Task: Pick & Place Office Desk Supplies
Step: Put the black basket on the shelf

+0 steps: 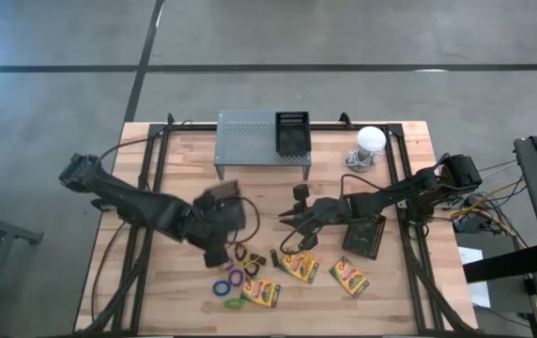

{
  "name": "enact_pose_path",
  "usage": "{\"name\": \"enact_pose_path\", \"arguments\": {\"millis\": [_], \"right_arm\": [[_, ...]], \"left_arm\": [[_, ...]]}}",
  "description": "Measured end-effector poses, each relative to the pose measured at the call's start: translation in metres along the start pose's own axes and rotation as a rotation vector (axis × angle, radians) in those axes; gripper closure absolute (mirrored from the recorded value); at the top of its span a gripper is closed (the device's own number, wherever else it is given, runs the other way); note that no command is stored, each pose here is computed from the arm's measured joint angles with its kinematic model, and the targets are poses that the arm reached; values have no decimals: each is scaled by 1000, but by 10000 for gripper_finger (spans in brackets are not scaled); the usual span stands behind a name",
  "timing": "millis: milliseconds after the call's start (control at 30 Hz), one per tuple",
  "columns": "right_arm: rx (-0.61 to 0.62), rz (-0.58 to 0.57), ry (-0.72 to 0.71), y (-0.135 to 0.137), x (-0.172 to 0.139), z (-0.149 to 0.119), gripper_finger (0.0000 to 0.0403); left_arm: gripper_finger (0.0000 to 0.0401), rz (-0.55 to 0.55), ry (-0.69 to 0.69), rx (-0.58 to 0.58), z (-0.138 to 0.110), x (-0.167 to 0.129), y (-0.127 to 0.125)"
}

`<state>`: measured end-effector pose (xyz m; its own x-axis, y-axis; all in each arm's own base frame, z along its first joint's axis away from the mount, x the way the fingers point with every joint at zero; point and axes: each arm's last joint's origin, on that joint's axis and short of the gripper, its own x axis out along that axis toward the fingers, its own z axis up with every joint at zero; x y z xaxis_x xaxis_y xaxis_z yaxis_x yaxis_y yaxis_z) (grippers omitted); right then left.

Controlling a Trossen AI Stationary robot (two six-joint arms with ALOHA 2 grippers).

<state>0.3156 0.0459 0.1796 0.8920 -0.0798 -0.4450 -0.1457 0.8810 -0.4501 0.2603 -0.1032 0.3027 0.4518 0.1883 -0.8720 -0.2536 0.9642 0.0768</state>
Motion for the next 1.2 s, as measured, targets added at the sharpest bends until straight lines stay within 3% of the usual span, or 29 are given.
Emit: {"name": "enact_pose_path", "arguments": {"millis": [133,333,533,767,1000,1200], "right_arm": [[-2,-10,-23,-1,0,2,335],[-6,-9,-19,-1,0,2,335],[-10,-4,1,1,-1,-4,335],[-32,37,72,4,-17,-3,335],[10,54,5,-4,-69,15,335],[58,22,-138,-13,-112,17,335]], "left_arm": [[394,133,-85,197,33,-8,35],[394,281,-5,204,59,7,121],[394,140,-79,198,68,32,184],[393,105,-147,335,67,47,189],[393,119,-198,261,65,60,189],[386,137,-238,253,66,64,189]]}}
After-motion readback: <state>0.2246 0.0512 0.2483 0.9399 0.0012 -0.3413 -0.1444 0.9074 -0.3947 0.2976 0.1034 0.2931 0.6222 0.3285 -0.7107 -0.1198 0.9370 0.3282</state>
